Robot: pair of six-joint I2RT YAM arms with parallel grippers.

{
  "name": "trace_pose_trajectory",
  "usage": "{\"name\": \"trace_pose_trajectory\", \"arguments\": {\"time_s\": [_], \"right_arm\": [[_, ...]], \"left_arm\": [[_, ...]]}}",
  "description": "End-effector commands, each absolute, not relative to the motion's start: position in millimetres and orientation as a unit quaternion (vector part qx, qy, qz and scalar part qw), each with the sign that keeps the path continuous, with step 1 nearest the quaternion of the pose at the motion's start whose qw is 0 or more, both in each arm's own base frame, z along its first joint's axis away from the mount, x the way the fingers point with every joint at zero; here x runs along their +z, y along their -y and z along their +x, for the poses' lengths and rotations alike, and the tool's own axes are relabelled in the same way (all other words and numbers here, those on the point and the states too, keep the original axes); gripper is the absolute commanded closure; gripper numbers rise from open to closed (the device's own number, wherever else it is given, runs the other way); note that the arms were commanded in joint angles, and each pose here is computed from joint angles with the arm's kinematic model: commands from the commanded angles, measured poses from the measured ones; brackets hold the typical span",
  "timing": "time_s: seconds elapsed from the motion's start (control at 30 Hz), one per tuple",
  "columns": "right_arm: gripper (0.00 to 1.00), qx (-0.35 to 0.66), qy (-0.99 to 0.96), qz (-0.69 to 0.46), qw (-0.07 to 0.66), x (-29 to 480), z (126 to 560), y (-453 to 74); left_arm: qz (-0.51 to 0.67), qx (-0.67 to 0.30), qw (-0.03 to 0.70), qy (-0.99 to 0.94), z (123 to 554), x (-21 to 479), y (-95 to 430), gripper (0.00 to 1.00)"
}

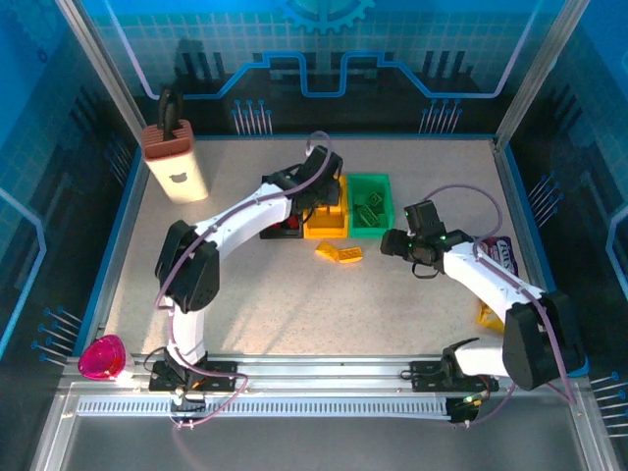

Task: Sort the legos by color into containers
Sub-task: Place the lego in the container.

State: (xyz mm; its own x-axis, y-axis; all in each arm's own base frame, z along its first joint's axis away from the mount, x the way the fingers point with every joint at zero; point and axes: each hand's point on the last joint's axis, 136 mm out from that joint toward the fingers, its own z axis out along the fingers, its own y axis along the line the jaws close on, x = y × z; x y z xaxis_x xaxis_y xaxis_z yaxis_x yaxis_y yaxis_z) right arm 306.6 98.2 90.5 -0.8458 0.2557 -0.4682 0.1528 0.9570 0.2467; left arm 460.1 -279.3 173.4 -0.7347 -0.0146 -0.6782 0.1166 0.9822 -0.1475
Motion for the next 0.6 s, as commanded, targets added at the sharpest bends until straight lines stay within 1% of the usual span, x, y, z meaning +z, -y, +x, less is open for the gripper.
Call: {"name": "trace_pose_trajectory", "arguments": {"time_s": [0.0, 0.13, 0.27, 0.3, 0.33, 0.37, 0.4, 0.43, 0.57], "right_arm": [[0.23, 0.127, -0.95, 0.081, 0.272, 98.2, 304.0, -115.9], [0.23, 0.127, -0.953, 0.064, 0.268, 95.8, 299.5, -126.4], [0.23, 0.132, -0.953, 0.056, 0.267, 95.8, 297.6, -134.7], [0.23, 0.133, -0.953, 0.053, 0.268, 96.0, 297.4, -137.3], [0.23, 0.134, -0.953, 0.05, 0.268, 96.3, 297.1, -139.6], [0.23, 0.134, -0.953, 0.047, 0.268, 96.5, 296.8, -141.1], [0.22, 0.133, -0.953, 0.042, 0.268, 97.2, 296.6, -144.2], [0.21, 0.131, -0.953, 0.037, 0.269, 97.6, 296.7, -146.0], [0.17, 0.119, -0.958, 0.025, 0.26, 92.5, 297.9, -152.7]], "left_arm": [[0.052, -0.059, 0.332, -0.94, 473.1, 142.3, 273.8, 0.68], [0.039, -0.064, 0.326, -0.942, 494.3, 133.8, 267.7, 0.65], [0.032, -0.072, 0.333, -0.94, 510.2, 135.6, 261.9, 0.63], [0.032, -0.073, 0.333, -0.939, 512.9, 137.8, 260.8, 0.59], [0.033, -0.072, 0.334, -0.939, 513.8, 141.5, 260.3, 0.47], [0.036, -0.071, 0.334, -0.939, 513.6, 145.4, 259.9, 0.38], [0.039, -0.073, 0.336, -0.938, 511.6, 151.3, 260.5, 0.31], [0.04, -0.075, 0.338, -0.937, 508.0, 156.0, 259.8, 0.27], [0.039, -0.099, 0.358, -0.928, 489.6, 176.7, 258.5, 0.22]]}}
